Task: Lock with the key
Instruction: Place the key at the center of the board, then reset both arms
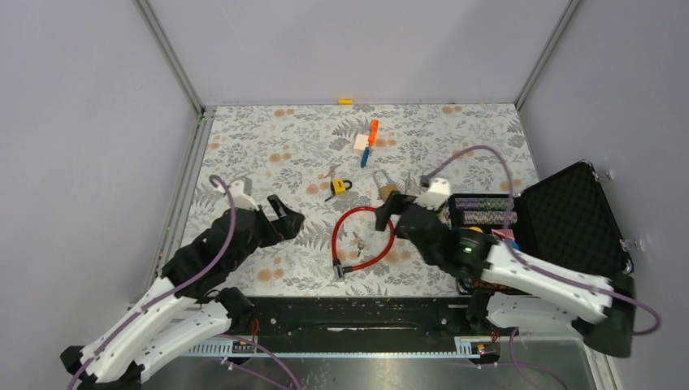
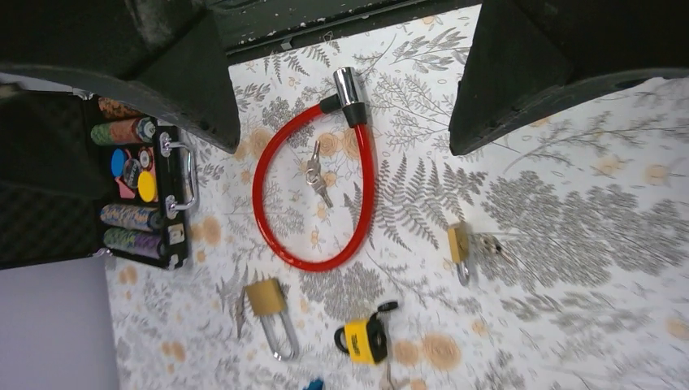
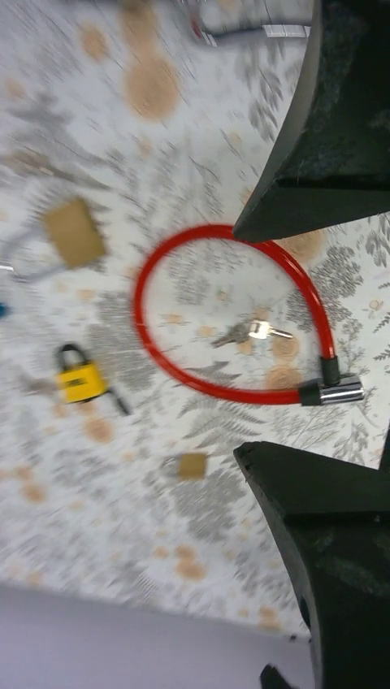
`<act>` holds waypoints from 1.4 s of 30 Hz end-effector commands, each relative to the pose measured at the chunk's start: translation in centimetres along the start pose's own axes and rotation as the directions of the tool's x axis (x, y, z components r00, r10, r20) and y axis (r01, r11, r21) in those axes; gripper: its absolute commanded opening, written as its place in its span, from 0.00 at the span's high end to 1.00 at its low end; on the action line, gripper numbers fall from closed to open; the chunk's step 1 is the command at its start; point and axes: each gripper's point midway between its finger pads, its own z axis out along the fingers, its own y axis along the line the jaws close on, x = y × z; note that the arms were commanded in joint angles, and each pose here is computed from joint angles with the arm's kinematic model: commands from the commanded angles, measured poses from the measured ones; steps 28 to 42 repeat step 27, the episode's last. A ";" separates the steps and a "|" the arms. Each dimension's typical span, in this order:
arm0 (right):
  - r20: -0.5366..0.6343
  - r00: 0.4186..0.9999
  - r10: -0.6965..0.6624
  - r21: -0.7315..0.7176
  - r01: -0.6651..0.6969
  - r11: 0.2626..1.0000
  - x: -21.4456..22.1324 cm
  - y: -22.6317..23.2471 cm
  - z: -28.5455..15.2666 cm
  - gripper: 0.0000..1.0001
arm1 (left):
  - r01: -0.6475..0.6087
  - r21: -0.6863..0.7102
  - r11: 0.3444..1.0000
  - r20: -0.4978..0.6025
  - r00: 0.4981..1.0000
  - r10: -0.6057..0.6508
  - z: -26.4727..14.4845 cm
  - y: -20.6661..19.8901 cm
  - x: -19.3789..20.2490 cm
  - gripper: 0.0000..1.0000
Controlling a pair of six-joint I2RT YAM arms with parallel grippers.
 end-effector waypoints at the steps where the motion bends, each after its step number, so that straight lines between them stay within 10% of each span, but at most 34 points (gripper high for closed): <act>1: 0.303 0.951 -0.063 0.142 0.020 0.990 -10.0 -5.3 -6.3 0.01 | -0.063 -0.035 0.997 0.121 0.990 0.066 -4.2 0.8 -4.2 0.01; 16: 0.639 0.768 0.043 0.055 -0.101 0.993 -24.1 -12.7 -22.5 0.01 | -0.186 -0.041 0.982 0.366 0.911 0.188 -14.2 2.9 -10.9 0.01; 42: 0.646 0.762 0.047 0.026 -0.084 0.996 -25.1 -11.9 -23.2 0.00 | -0.149 -0.056 0.987 0.405 0.900 0.159 -15.9 4.2 -11.5 0.01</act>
